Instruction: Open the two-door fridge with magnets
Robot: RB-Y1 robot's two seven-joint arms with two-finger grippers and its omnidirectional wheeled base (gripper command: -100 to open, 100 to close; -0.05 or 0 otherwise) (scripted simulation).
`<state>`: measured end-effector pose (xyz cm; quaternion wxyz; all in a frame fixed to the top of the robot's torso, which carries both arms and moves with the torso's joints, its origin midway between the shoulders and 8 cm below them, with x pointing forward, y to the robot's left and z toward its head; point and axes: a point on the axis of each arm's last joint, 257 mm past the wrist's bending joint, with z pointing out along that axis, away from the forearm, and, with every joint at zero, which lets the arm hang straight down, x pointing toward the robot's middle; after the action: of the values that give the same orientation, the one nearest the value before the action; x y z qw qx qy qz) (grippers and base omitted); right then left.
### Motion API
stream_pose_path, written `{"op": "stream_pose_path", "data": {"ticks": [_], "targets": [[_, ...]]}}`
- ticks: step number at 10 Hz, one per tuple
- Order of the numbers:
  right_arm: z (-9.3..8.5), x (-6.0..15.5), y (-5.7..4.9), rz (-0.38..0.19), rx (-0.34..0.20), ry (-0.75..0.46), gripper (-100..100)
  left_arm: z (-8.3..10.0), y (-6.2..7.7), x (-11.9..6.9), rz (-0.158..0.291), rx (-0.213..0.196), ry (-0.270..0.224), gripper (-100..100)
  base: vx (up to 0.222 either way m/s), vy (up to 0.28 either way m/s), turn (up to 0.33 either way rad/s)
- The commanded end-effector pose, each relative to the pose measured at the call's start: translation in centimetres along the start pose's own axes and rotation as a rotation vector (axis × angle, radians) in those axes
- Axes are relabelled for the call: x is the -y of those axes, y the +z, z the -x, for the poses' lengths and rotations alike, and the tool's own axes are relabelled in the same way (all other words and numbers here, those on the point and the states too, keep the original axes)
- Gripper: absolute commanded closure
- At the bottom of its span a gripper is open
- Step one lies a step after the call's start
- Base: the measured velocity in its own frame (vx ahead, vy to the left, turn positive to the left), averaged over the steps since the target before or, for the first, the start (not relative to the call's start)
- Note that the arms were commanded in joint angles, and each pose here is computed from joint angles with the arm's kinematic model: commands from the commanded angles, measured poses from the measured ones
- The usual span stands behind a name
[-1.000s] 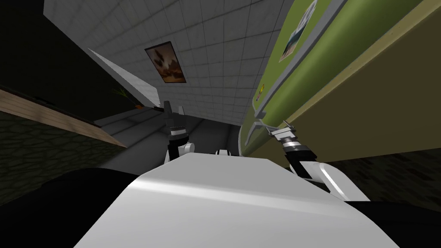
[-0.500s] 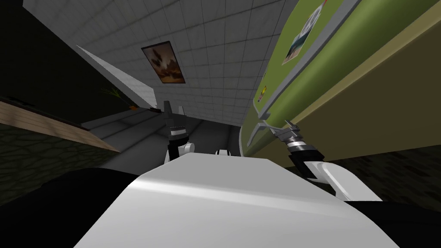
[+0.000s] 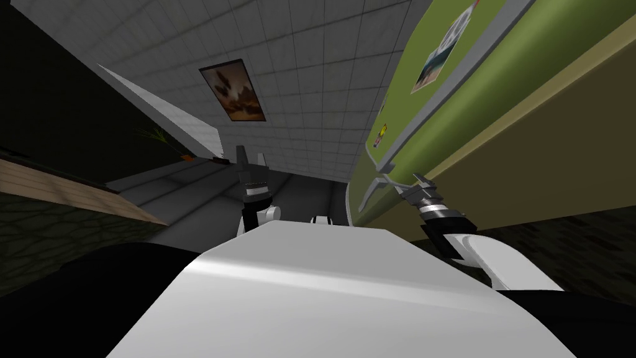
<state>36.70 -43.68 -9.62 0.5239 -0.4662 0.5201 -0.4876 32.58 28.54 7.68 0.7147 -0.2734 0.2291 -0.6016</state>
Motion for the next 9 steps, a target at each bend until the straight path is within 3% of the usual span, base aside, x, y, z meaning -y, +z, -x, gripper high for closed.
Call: {"op": "stream_pose_path", "data": {"ticks": [1, 2, 3, 4, 9], "targets": [[-0.2, 0.0, 0.1, 0.001, -0.005, -0.018, -100, 0.0, 0.0, 0.0, 0.000, 0.000, 0.000, 0, -0.031, 0.019, -0.068], [-0.7, 1.0, -0.2, 0.002, -0.004, -0.029, -100, 0.0, 0.0, 0.0, 0.000, 0.000, 0.000, 0, 0.048, 0.045, -0.152], [-0.3, 0.3, -0.2, 0.010, 0.000, -0.024, -100, 0.0, 0.0, 0.0, 0.000, 0.000, 0.000, 0, 0.016, 0.035, -0.108], [-0.2, 0.4, -0.3, 0.011, 0.001, -0.021, 100, 0.0, 0.0, 0.0, 0.000, 0.000, 0.000, 0, -0.038, 0.023, -0.047], [-3.8, 0.7, -1.3, 0.011, -0.085, -0.025, 100, 0.0, 0.0, 0.0, 0.000, 0.000, 0.000, 0, 0.106, 0.232, -0.078]]}}
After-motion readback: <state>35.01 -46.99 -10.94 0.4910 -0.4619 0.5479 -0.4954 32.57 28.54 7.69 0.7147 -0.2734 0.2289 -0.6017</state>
